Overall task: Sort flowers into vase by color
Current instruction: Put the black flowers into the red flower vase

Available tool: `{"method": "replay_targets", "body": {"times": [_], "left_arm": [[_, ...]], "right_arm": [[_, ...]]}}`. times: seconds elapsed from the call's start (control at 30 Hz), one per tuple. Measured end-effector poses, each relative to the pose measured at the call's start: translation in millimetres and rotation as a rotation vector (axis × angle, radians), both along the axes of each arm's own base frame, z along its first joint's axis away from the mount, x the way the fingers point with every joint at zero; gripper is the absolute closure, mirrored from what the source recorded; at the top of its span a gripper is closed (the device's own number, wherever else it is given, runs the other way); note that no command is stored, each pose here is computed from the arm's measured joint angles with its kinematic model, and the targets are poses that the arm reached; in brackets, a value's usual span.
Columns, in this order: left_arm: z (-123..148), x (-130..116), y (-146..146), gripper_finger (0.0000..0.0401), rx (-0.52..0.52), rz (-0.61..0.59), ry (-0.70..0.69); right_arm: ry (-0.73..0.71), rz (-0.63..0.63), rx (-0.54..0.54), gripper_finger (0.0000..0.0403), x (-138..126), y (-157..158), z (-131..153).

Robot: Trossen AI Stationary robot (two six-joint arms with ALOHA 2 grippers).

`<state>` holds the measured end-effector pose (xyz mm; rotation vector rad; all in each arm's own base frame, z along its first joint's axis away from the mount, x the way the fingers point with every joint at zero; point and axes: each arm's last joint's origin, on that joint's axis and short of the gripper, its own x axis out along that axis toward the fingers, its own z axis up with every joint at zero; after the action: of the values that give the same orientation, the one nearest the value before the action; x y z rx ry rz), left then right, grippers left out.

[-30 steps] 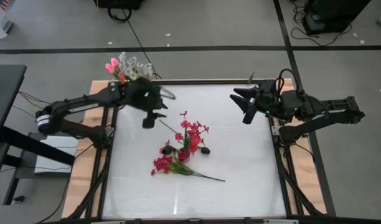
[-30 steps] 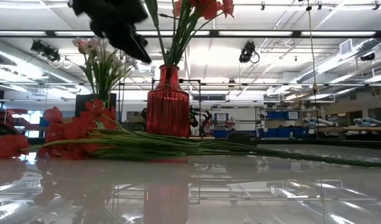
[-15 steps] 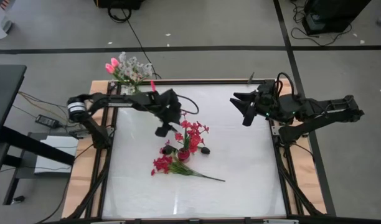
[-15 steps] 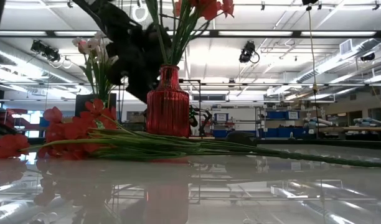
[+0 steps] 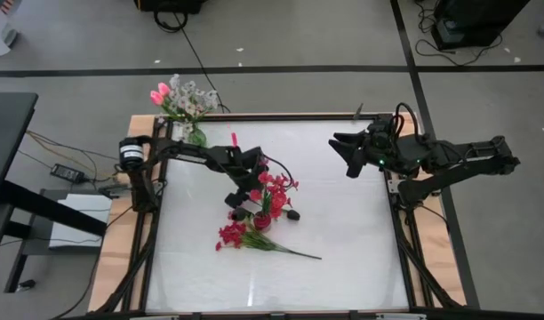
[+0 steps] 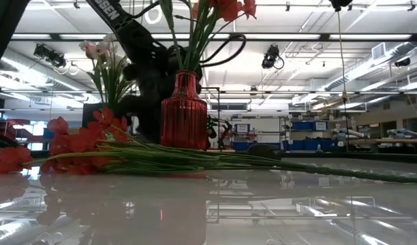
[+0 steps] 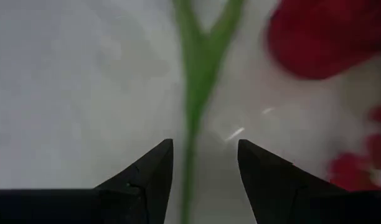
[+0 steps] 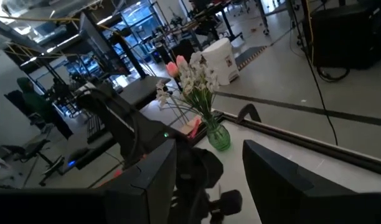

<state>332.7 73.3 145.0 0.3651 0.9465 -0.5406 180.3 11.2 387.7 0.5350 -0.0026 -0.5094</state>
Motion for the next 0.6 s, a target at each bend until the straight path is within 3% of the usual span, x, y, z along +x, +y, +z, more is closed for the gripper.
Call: {"method": "replay_targets", "body": {"times": [0.1, 0.3, 0.6], "left_arm": [[-7, 4, 2, 0.0219, 0.049, 0.028, 0.006], [-13, 5, 3, 0.0252, 0.046, 0.024, 0.014], [-13, 6, 3, 0.0391, 0.037, 0.075, 0.023]], "right_arm": [[-0.002, 0.000, 0.005, 0.0210, 0, 0, 0], [-0.012, 0.004, 0.024, 0.0210, 0, 0, 0], [-0.007, 0.009, 0.016, 0.0210, 0, 0, 0]]}}
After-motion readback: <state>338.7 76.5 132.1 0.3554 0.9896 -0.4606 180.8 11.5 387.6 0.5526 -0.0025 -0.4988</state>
